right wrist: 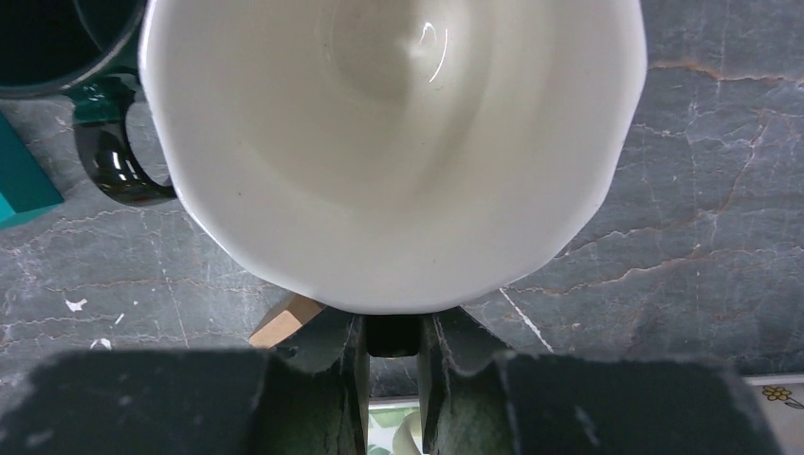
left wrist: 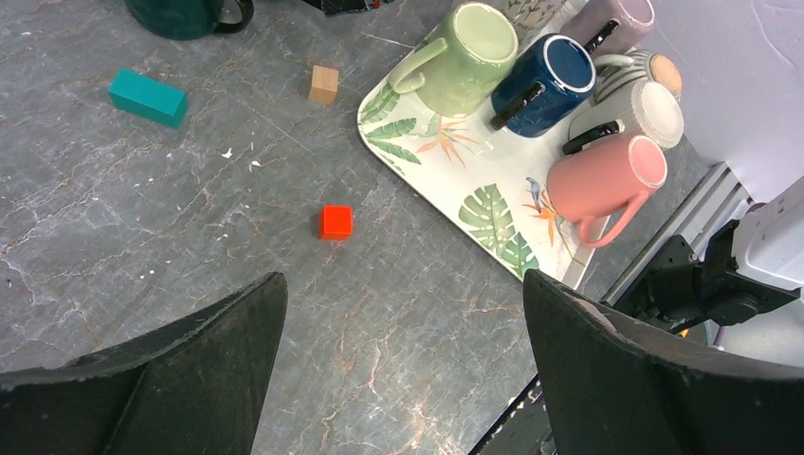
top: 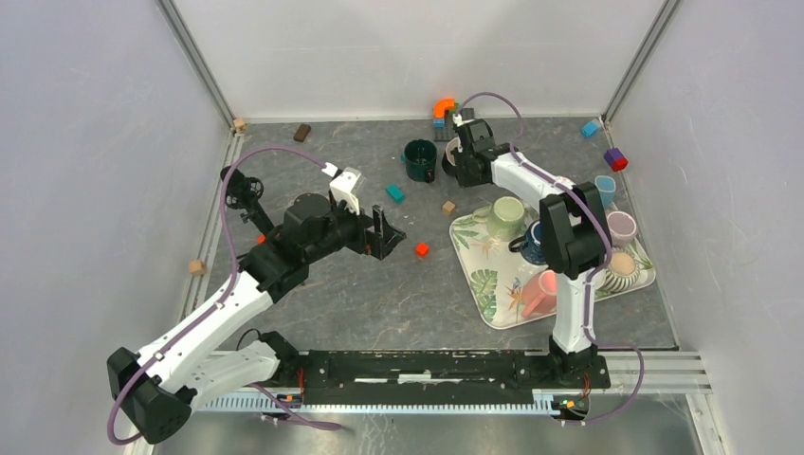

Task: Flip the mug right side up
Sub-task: Place the cup at the center of the board.

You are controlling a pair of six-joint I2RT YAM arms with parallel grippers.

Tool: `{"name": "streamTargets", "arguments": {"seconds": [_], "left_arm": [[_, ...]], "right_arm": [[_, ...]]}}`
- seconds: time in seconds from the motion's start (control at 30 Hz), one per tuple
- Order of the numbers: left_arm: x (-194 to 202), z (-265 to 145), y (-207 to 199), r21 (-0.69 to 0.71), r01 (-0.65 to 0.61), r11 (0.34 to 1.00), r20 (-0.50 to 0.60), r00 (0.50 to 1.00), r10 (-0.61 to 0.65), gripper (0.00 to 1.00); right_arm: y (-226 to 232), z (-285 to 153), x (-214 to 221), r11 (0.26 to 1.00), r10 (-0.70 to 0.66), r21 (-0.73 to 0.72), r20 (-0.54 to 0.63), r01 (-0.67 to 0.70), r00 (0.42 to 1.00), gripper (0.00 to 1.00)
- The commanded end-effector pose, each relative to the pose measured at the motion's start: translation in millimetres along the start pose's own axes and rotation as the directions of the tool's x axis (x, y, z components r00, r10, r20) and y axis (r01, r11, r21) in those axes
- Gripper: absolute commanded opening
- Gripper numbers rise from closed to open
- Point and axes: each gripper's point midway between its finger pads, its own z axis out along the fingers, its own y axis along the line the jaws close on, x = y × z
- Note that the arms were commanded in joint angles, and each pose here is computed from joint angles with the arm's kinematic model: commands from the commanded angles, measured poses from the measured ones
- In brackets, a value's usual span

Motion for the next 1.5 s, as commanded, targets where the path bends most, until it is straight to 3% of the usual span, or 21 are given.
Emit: {"name": "streamTargets", "arguments": {"seconds": [0.0,0.17,0.4,1.47], "left_arm": [[1,2,3,-0.003,-0.065,0.998,-0.006,0.998,0.065,1.00],[2,3,3,-0.001,-0.064,0.998,-0.012,0.998,0.064,1.00],[3,4,3,-0.003,-0.060,0.998,-0.019,0.998,0.060,1.00],[9,9,2,0.007,-0.041,0.999,-0.044,0.998,0.041,1.00]], "right_arm": [[1,-15,-53,1.000,0.012,-0.005,0.139,-0.012,0.990,0.00],[2,-13,-49,1.000,0.012,-0.010,0.123,-0.011,0.992,0.00],[3,-13,-47,1.000,0.015,-0.019,0.118,-0.013,0.993,0.14],[6,-20,-44,0.999,0.018,-0.044,0.114,-0.013,0.993,0.42]]}}
